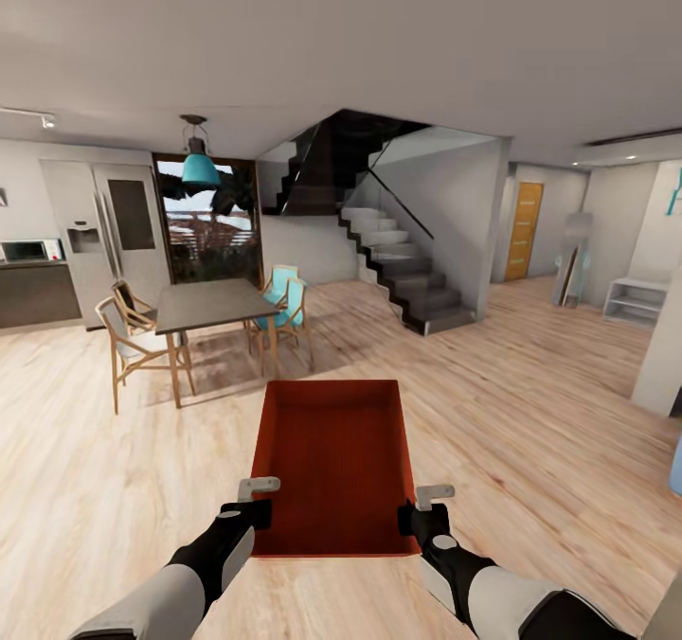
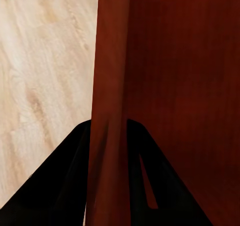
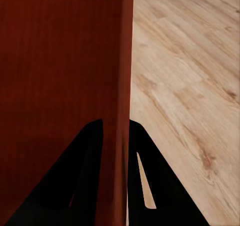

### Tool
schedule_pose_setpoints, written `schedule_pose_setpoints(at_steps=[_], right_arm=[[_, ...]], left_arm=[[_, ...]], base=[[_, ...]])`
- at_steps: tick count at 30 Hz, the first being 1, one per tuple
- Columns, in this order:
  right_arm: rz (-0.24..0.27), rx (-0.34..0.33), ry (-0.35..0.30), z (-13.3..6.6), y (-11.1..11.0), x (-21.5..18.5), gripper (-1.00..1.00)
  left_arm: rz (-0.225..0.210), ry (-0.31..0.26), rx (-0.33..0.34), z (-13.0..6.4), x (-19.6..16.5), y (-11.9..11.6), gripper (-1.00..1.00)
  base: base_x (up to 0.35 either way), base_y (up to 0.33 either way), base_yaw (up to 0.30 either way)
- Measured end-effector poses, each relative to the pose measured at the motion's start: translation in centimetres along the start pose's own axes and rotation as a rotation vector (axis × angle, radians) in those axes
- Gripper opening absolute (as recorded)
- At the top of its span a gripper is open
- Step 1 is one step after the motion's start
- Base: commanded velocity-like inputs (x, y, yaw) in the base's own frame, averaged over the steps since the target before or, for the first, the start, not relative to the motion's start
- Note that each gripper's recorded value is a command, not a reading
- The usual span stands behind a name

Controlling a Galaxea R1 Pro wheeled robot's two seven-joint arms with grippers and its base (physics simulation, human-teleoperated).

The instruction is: Move the two storage containers from the living room to the garage. In the garage, place one container on the floor and stack the other container on top of it (either order is fine).

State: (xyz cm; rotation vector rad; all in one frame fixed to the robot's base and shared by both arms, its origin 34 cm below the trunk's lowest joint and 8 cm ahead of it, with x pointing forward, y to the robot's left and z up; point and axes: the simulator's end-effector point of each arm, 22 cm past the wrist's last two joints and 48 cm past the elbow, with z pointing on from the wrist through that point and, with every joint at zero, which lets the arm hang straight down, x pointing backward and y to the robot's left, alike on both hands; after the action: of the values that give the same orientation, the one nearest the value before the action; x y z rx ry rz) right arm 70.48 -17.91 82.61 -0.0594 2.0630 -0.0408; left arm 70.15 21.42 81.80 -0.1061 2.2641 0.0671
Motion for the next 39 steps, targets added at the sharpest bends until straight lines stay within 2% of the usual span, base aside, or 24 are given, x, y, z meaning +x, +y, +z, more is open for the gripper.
schedule_pose_setpoints(at_steps=[28, 39], right_arm=[[0.001, 0.001, 0.000, -0.01, 0.01, 0.02, -1.00], [0.001, 0.001, -0.001, -0.01, -0.01, 0.00, -1.00]], left_arm=[[0.001, 0.000, 0.000, 0.00, 0.01, 0.01, -1.00], [0.001, -0.001, 0.000, 0.00, -0.03, -0.01, -1.00]], base=[[0.322, 0.000, -0.002], [0.322, 0.000, -0.237]])
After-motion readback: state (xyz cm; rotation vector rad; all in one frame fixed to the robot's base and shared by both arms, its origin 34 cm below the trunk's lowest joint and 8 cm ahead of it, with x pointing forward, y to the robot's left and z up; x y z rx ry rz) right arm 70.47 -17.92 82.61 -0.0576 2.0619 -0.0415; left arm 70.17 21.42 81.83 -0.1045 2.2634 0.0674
